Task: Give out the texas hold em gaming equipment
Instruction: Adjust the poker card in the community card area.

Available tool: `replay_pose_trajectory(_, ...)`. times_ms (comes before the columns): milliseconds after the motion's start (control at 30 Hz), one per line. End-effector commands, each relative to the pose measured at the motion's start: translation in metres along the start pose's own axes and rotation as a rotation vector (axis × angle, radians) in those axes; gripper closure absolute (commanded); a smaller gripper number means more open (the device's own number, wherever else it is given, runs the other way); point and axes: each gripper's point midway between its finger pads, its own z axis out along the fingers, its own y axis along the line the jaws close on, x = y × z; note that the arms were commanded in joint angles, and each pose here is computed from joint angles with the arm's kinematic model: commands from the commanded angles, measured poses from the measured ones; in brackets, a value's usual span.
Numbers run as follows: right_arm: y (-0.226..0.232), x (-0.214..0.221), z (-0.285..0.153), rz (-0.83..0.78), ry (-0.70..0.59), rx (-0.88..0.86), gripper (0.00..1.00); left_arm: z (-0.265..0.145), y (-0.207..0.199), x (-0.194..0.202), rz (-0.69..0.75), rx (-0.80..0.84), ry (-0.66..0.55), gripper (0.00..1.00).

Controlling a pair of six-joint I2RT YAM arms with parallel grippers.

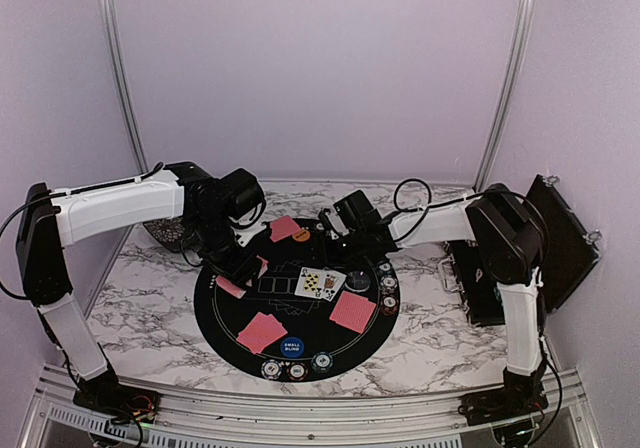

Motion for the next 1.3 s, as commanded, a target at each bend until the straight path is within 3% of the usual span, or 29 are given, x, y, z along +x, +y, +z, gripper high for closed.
replay_pose_trajectory(0,0.011,0.021,0.001,-0.026,0.06,0.006,0.34,-0.009,0.003,0.002,0.005,-0.004,-0.02,0.43)
replay_pose_trajectory(533,0.03,0.029,0.004,-0.057,0.079,-0.027,0.34,-0.009,0.004,0.001,0.004,-0.009,-0.022,0.43)
replay_pose_trajectory(900,0.04,-0.015,-0.017,-0.04,-0.01,-0.112,0.33,-0.01,0.003,-0.002,0.005,-0.007,-0.026,0.43)
replay_pose_trajectory(1100,0.059,-0.029,-0.041,-0.023,-0.031,-0.226,0.33,-0.012,0.0,-0.005,0.012,0.002,-0.034,0.43)
replay_pose_trajectory(1267,0.095,-0.022,-0.06,0.023,-0.001,-0.442,0.33,-0.011,-0.002,-0.004,0.016,0.009,-0.028,0.43)
